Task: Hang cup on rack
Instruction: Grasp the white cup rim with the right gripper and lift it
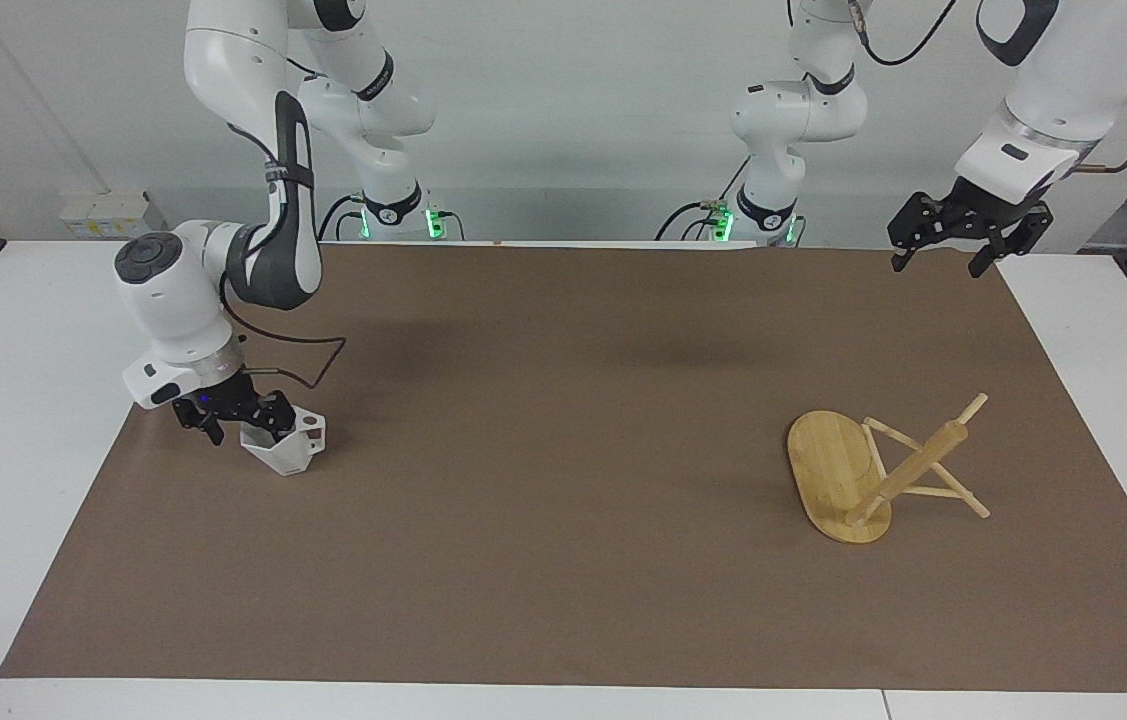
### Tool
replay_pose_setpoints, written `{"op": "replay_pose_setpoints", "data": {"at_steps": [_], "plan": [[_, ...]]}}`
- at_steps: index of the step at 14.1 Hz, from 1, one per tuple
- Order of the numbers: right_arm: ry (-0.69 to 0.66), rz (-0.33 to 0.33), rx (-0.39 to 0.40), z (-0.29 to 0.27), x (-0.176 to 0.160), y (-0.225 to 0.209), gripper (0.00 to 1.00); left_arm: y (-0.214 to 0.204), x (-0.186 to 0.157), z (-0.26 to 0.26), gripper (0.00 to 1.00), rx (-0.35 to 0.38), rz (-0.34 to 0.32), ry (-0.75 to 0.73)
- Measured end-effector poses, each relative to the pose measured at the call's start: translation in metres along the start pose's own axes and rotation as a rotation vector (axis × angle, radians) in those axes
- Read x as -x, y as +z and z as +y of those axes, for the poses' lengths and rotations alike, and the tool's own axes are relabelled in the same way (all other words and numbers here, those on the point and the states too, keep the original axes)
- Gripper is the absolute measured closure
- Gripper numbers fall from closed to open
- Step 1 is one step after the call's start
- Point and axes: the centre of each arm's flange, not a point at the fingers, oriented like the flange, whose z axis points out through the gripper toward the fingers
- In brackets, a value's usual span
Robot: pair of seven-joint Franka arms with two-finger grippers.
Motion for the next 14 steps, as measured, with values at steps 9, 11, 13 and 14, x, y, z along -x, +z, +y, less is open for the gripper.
{"op": "replay_pose_setpoints", "data": {"at_steps": [9,11,13,14], "plan": [[0.004,-0.002,0.000,0.003,-0.005,-0.009,0.96,0.000,0.001,0.000,0.00,0.000,-0.006,-0.001],[0.005,-0.011,-0.001,0.005,-0.011,-0.019,0.96,0.000,0.001,0.000,0.00,0.001,-0.007,-0.001],[0.006,-0.012,-0.002,0.006,-0.017,-0.034,0.96,0.000,0.001,0.000,0.00,0.001,-0.007,-0.001],[0.007,-0.011,-0.003,0.007,-0.021,-0.046,0.96,0.000,0.001,0.000,0.00,0.001,-0.007,0.000]]}}
